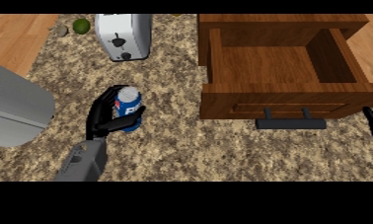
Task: Pick up the can, place it into the drawer and close the drawer
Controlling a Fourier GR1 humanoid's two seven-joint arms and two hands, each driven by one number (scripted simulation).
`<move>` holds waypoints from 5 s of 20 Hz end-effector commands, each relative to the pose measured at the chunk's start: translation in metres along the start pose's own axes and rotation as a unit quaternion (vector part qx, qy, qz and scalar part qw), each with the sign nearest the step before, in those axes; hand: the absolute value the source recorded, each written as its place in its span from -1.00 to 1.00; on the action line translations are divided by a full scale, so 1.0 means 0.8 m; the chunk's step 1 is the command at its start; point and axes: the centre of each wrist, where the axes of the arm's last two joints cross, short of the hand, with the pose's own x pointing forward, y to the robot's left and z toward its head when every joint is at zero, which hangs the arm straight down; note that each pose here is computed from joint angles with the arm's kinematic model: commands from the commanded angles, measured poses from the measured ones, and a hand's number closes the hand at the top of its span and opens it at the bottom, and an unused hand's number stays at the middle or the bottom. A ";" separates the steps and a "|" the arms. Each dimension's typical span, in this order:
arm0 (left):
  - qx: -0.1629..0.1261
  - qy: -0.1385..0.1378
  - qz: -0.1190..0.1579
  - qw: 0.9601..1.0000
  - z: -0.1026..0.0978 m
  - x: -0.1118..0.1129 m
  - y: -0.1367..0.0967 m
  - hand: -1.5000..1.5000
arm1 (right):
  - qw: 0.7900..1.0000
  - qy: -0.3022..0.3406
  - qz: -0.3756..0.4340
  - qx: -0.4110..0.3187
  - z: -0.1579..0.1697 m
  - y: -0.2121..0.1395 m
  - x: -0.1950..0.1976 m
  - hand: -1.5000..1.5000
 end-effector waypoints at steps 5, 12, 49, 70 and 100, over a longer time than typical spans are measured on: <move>-0.021 -0.023 0.028 0.999 -0.014 0.011 -0.025 1.00 | 1.000 -0.010 -0.005 -0.005 0.025 -0.010 0.006 -1.00; 0.022 -0.040 0.031 0.998 0.009 0.042 0.038 1.00 | 1.000 -0.015 -0.001 -0.003 0.025 -0.005 0.010 -1.00; -0.107 -0.135 -0.018 0.985 -0.075 0.372 -0.261 1.00 | 1.000 -0.014 0.003 -0.010 0.018 -0.009 0.003 -1.00; -0.102 -0.122 -0.073 0.985 -0.118 0.424 -0.340 1.00 | 1.000 -0.005 0.006 -0.002 -0.012 0.008 -0.005 -1.00; -0.032 -0.124 -0.166 0.978 -0.139 0.348 -0.329 -1.00 | 0.999 -0.030 0.002 0.029 -0.040 0.016 0.010 -1.00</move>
